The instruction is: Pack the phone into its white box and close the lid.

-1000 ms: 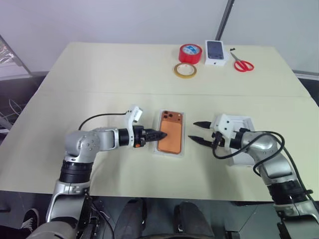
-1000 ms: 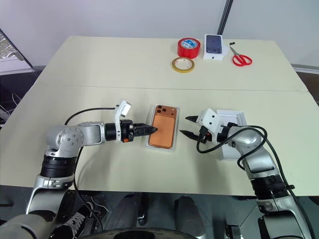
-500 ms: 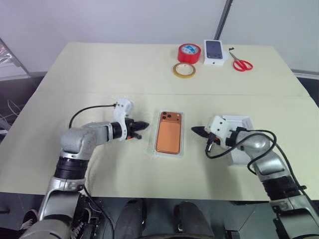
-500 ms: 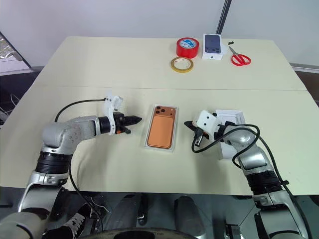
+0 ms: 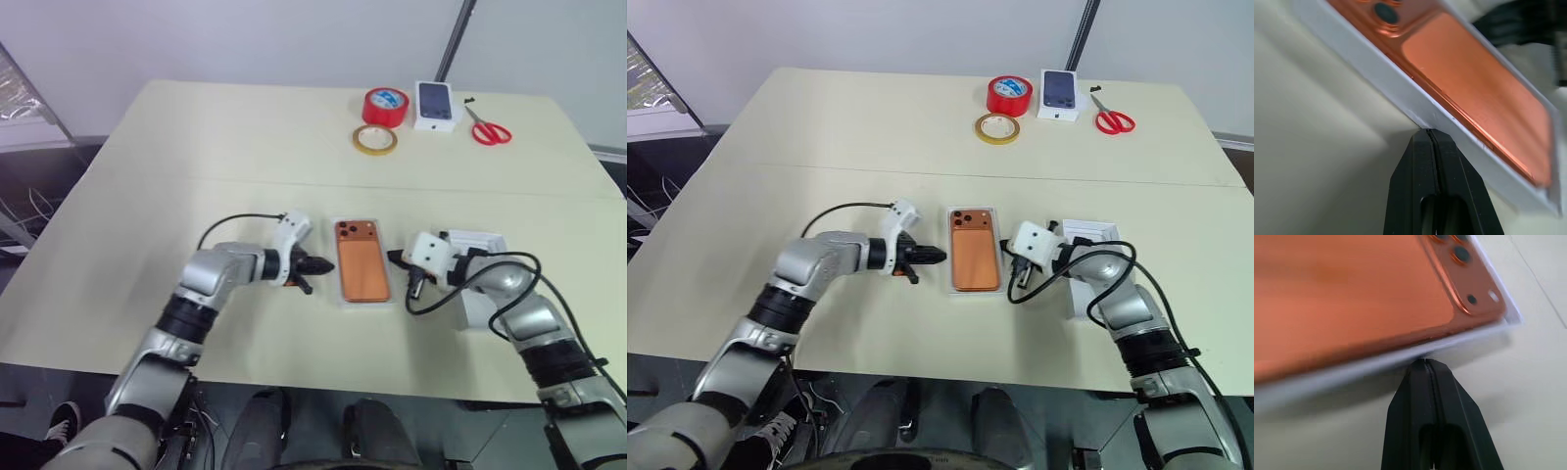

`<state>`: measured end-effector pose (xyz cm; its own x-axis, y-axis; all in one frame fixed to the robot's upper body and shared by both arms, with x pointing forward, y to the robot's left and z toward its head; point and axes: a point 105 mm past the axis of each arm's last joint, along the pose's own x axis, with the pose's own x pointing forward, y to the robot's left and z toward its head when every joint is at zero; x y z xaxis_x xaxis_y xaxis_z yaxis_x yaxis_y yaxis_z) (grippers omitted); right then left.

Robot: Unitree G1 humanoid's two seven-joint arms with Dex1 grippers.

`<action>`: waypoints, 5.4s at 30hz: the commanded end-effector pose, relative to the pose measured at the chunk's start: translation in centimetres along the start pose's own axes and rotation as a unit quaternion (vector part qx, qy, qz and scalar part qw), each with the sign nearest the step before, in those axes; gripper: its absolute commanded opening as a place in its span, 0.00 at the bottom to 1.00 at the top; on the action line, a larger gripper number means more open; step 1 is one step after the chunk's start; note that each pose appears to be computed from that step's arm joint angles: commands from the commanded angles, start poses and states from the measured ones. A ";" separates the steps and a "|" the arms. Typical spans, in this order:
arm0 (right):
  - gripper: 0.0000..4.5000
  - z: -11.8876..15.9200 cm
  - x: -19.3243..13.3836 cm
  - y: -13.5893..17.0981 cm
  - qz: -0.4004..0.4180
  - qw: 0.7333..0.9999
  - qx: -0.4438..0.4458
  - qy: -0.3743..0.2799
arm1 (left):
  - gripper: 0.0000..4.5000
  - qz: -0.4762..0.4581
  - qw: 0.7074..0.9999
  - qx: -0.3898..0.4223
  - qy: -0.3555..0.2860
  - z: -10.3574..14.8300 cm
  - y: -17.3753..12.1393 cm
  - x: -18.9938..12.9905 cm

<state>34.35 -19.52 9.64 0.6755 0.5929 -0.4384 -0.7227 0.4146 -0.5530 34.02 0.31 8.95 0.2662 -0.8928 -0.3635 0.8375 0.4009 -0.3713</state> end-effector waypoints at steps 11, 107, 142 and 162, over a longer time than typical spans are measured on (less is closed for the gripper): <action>0.00 -1.7 -5.1 0.4 0.020 0.999 0.004 0.026 | 0.01 -0.094 0.991 0.090 -0.013 3.8 -4.3 6.3; 0.01 -2.3 -10.6 -3.1 -0.221 0.826 0.511 0.092 | 1.00 -0.027 0.922 0.375 -0.097 -0.3 -1.5 -14.0; 0.00 10.3 -3.8 5.6 0.114 0.626 0.747 -0.192 | 0.23 -0.057 0.942 0.260 -0.206 0.9 -4.3 -5.7; 0.31 5.7 -5.5 2.1 0.008 0.665 0.723 -0.188 | 0.00 -0.076 0.936 0.281 -0.198 1.0 -4.7 2.1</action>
<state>27.94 -16.62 14.20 0.7472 0.6580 -0.0934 -0.2823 0.4416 0.8517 31.29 -2.70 9.79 0.2222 -0.9747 0.0238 0.9685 0.2235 0.1097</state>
